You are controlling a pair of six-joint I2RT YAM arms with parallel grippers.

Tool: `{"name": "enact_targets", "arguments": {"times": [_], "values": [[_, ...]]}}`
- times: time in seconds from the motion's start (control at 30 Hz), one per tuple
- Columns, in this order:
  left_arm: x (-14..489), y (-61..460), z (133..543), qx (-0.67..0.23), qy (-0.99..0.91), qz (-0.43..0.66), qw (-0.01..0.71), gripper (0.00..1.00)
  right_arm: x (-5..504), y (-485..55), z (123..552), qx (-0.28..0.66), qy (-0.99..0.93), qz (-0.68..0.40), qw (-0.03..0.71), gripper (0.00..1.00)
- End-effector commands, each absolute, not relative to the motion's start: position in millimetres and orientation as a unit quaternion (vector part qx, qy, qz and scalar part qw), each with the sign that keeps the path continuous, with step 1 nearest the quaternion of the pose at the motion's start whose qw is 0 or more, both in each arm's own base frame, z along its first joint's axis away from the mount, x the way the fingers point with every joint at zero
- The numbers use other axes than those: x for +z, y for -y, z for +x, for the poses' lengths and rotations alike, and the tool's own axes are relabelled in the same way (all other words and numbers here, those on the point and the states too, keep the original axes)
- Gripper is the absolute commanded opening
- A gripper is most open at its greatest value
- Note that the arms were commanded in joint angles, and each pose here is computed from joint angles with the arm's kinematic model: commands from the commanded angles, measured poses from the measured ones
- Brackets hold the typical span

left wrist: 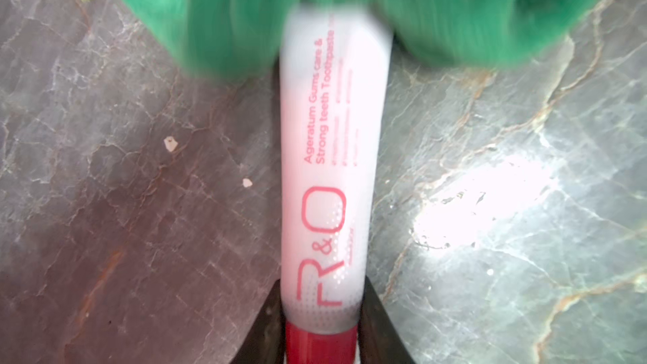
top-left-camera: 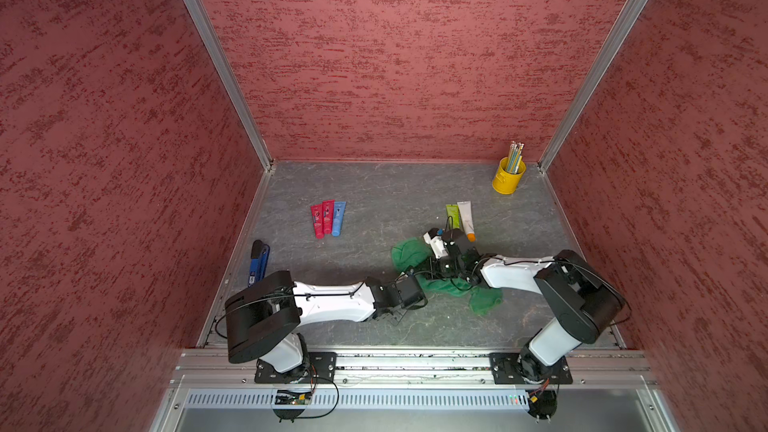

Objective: Wipe the surface of the toothpaste tube
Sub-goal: Wipe the dirt from the toothpaste tube.

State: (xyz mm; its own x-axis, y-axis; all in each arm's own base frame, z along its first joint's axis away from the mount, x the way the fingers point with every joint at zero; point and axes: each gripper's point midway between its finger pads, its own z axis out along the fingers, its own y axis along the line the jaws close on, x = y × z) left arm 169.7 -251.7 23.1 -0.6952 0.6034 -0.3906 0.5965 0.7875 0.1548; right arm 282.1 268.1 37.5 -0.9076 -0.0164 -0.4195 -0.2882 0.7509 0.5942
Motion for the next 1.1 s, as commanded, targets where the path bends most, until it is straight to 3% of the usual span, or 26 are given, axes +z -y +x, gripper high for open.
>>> {"name": "enact_targets", "arguments": {"times": [0.0,0.27,0.43,0.57,0.87,1.07], "values": [[22.4,253.4,165.5,0.000,-0.918,0.335,0.215,0.00,31.7,-246.9,296.8,0.282,-0.931,-0.074,0.218,0.00],[22.9,253.2,166.1,-0.001,-0.918,0.333,0.215,0.00,21.9,-317.6,227.9,0.391,-0.901,-0.143,0.119,0.00],[22.5,252.5,166.5,0.001,-0.918,0.332,0.214,0.00,13.9,-326.9,193.7,0.393,-0.901,-0.163,0.089,0.00],[23.1,252.0,167.2,0.002,-0.919,0.331,0.215,0.00,11.8,-312.1,208.1,0.373,-0.909,-0.151,0.105,0.00],[27.5,250.0,167.2,-0.002,-0.919,0.325,0.224,0.00,19.0,-242.2,299.5,0.256,-0.942,-0.077,0.201,0.00],[26.9,249.9,167.1,0.000,-0.919,0.326,0.224,0.00,24.9,-261.1,291.5,0.296,-0.932,-0.093,0.186,0.00]]}}
